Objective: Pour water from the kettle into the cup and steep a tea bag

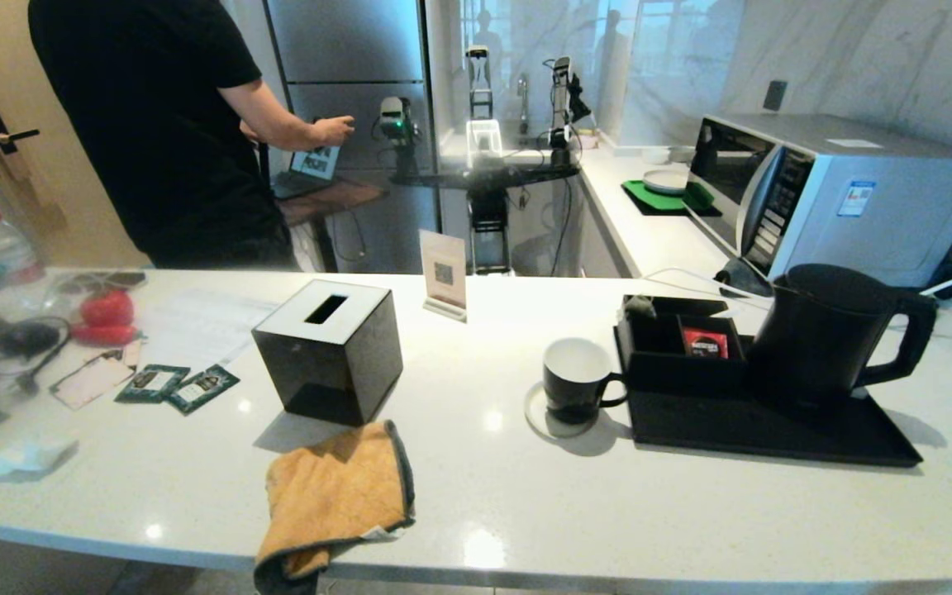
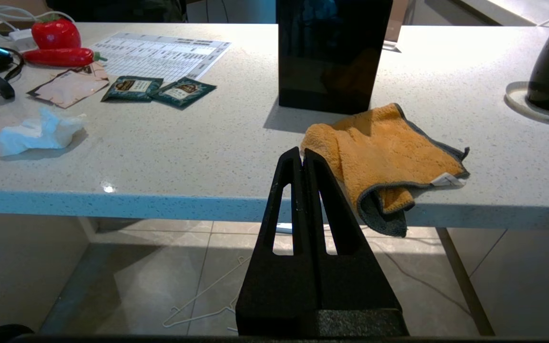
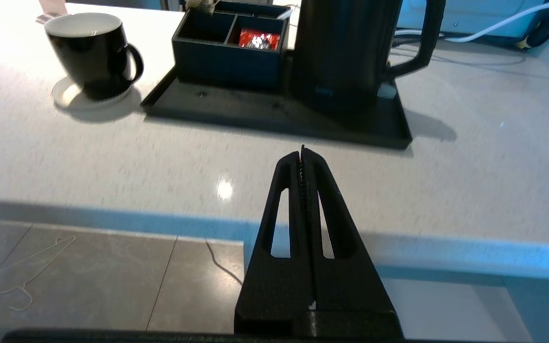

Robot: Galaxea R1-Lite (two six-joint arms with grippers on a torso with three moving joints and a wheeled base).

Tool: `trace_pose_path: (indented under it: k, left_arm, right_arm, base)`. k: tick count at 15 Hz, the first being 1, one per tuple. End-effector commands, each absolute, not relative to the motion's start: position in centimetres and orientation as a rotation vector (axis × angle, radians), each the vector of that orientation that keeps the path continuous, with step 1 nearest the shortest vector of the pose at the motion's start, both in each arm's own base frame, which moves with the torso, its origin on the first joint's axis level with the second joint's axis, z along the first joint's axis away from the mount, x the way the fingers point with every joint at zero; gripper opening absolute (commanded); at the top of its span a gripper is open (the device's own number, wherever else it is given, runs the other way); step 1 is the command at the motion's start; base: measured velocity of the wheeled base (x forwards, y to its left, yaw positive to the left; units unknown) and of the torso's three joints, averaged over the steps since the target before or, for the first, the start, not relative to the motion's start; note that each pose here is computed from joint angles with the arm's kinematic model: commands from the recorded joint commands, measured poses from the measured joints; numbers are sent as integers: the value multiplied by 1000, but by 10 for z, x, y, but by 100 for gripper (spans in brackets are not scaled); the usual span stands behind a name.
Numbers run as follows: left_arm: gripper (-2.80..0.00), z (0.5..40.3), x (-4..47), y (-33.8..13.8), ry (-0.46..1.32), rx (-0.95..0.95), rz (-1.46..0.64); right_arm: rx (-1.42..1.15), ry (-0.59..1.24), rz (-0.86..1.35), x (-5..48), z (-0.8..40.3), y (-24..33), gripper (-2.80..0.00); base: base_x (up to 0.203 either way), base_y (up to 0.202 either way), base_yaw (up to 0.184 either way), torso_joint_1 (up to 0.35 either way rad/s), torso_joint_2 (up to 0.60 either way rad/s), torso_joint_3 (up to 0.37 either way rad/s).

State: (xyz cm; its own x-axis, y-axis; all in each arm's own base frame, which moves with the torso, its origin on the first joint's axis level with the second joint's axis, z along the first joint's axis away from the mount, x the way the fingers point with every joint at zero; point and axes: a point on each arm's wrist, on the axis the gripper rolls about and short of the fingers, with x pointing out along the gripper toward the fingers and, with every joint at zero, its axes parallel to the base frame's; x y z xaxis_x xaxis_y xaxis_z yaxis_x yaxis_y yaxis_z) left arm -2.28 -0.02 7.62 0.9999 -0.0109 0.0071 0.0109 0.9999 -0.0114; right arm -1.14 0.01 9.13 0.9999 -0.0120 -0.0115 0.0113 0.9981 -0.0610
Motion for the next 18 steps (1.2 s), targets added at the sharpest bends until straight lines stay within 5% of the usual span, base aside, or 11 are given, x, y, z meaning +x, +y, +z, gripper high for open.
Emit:
trace_pose_path:
  k: [1,8,14,15,18]
  left_arm:
    - [-280,76,-23,0,-6,-12,-11]
    - [-280,76,-23,0,-6,-12,-11]
    - [-280,76,-23,0,-6,-12,-11]
    - [-280,76,-23,0,-6,-12,-11]
    - [-280,76,-23,0,-6,-12,-11]
  right_arm:
    - [-58,99,-30,11,108,0,-280]
    - [1,221,-359,70,144,-27,-280]
    - [54,349,-395,109,136,-48,-280]
    - [66,363,-394,118,136,-52,0]
    - [98,396,-364,148,131,-65,0]
  base:
    - [0,0,0,0,0,0]
    - [0,0,0,0,0,0]
    - [0,0,0,0,0,0]
    - [0,0,0,0,0,0]
    - [0,0,0,0,0,0]
